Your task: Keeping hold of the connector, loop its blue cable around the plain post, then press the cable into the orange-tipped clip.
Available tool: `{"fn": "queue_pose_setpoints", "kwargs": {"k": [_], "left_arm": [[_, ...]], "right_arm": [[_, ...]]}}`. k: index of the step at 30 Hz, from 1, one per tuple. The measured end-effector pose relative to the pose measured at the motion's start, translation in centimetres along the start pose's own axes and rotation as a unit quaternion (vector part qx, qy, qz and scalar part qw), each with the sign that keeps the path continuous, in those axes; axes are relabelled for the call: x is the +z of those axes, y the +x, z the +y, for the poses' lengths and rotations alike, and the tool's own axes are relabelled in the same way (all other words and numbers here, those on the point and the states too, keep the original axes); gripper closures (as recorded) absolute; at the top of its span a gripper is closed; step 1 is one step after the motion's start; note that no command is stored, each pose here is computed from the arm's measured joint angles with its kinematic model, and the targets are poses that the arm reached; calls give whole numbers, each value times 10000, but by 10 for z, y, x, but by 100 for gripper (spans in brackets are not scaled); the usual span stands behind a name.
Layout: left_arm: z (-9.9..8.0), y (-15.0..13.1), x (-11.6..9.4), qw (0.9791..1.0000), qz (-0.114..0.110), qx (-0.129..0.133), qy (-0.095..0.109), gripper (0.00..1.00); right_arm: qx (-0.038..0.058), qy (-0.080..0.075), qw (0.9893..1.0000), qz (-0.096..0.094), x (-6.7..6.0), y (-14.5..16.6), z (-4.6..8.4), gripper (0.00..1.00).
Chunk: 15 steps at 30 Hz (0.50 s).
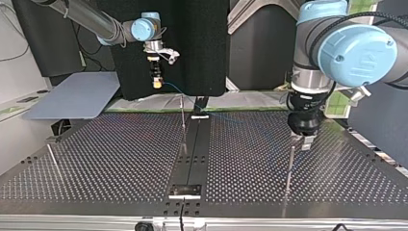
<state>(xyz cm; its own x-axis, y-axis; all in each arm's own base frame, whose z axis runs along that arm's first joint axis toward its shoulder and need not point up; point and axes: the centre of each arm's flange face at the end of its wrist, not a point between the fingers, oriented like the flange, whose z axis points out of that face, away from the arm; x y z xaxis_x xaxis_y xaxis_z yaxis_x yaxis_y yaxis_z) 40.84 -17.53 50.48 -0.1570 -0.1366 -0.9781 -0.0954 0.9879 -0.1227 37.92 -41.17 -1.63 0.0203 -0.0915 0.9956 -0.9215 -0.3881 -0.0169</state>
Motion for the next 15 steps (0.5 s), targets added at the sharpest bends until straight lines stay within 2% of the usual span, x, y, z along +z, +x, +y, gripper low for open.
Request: {"fn": "queue_pose_setpoints", "kwargs": {"k": [8,15], "left_arm": [[2,18,3,9983,532,218,-91,1],[4,20,1,9975,650,268,-114,1]], "right_arm": [[-3,1,10000,4,0,0,0,100],[-10,-3,10000,-11,0,0,0,100]]}}
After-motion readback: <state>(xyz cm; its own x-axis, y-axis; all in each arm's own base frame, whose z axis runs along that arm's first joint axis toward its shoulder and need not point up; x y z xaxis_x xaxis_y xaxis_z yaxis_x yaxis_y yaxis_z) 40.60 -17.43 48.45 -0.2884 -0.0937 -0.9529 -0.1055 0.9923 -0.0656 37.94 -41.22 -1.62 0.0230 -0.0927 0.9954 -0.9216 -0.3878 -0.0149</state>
